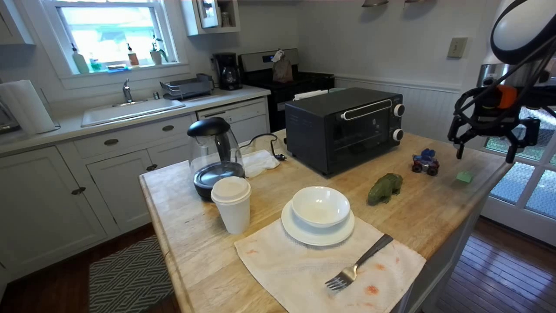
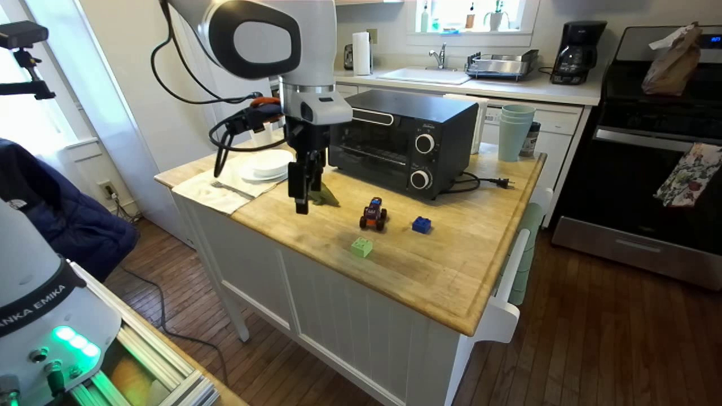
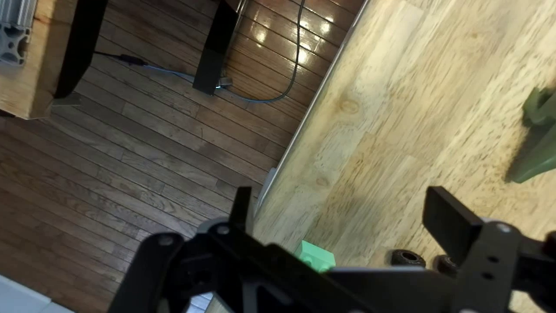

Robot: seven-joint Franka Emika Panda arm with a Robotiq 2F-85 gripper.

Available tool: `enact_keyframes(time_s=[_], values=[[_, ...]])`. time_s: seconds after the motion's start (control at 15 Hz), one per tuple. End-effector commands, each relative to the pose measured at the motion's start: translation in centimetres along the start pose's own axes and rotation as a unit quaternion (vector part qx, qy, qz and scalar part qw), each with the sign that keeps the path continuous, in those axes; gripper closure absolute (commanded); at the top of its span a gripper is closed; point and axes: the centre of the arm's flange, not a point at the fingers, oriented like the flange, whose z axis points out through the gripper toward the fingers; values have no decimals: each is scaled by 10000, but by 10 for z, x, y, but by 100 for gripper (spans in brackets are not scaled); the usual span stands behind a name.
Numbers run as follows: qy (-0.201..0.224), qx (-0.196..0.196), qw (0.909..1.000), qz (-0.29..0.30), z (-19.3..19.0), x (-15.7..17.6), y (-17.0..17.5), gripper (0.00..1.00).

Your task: Lift the green building block and put it on the dinosaur toy

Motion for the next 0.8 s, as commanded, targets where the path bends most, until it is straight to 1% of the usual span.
enact_keyframes(time_s=[0.0, 0.27, 0.4, 0.73], values=[[-10, 10, 10000, 8, 3, 2, 1, 0], [-18, 21, 10000, 21, 4, 3, 1, 0], [-108, -63, 9997, 192, 11, 9, 2, 0], [-91, -85, 9974, 712, 30, 25, 5, 0]])
